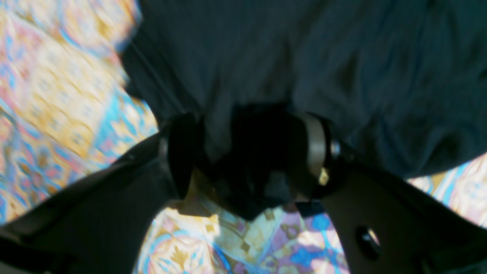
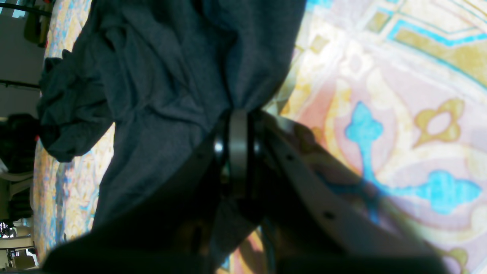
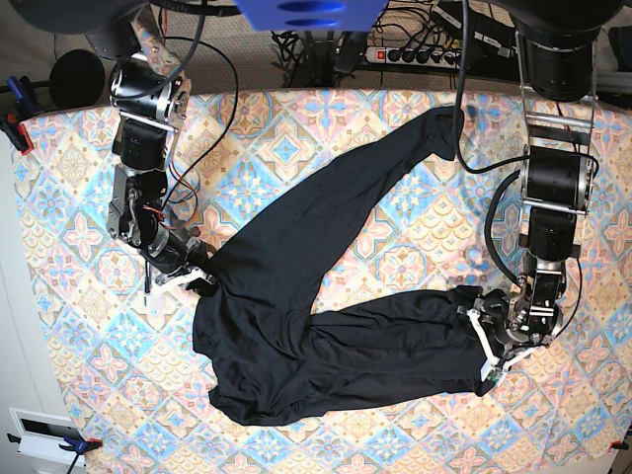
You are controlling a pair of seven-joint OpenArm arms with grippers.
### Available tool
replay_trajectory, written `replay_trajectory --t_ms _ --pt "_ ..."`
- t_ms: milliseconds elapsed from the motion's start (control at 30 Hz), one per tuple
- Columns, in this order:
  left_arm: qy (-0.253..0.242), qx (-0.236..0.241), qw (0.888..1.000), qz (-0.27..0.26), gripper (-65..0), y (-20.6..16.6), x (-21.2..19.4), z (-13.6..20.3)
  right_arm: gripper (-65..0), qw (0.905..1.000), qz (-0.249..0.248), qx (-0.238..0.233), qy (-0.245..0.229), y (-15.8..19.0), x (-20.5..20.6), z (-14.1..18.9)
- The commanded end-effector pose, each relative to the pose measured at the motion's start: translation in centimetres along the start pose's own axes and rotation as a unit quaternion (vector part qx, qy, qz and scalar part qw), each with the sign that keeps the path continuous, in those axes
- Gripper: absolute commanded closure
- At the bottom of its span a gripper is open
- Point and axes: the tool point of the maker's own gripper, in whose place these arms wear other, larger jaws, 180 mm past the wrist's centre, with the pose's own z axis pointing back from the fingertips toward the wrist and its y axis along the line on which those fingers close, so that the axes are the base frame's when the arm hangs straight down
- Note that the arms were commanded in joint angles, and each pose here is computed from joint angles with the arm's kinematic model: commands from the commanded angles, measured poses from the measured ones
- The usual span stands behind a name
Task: Layout the t-shirt on the table in an organized manner, then fold the t-shirt properly
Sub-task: 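Grasp the shirt hem with the left gripper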
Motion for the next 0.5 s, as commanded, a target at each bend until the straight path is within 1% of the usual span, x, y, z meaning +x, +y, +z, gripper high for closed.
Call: replay_trajectory --t_ms 0,367,467 --pt "-0.037 0.012 0.999 0.004 -34.8 1.45 3.00 1.06 0.0 0.9990 -0.013 -0.017 0.039 -0.83 -2.12 -0.01" --pt "-0.035 0.013 0.999 -0.001 -34.8 1.28 2.58 0.87 0.0 0.9990 -0.013 -0.017 0.039 -0.83 -2.12 -0.01" --pt "-0.037 0.025 0.999 -0.031 -34.8 1.38 2.47 0.69 0.0 0.9990 -0.013 -0.017 0.039 -0.83 -2.12 -0.01"
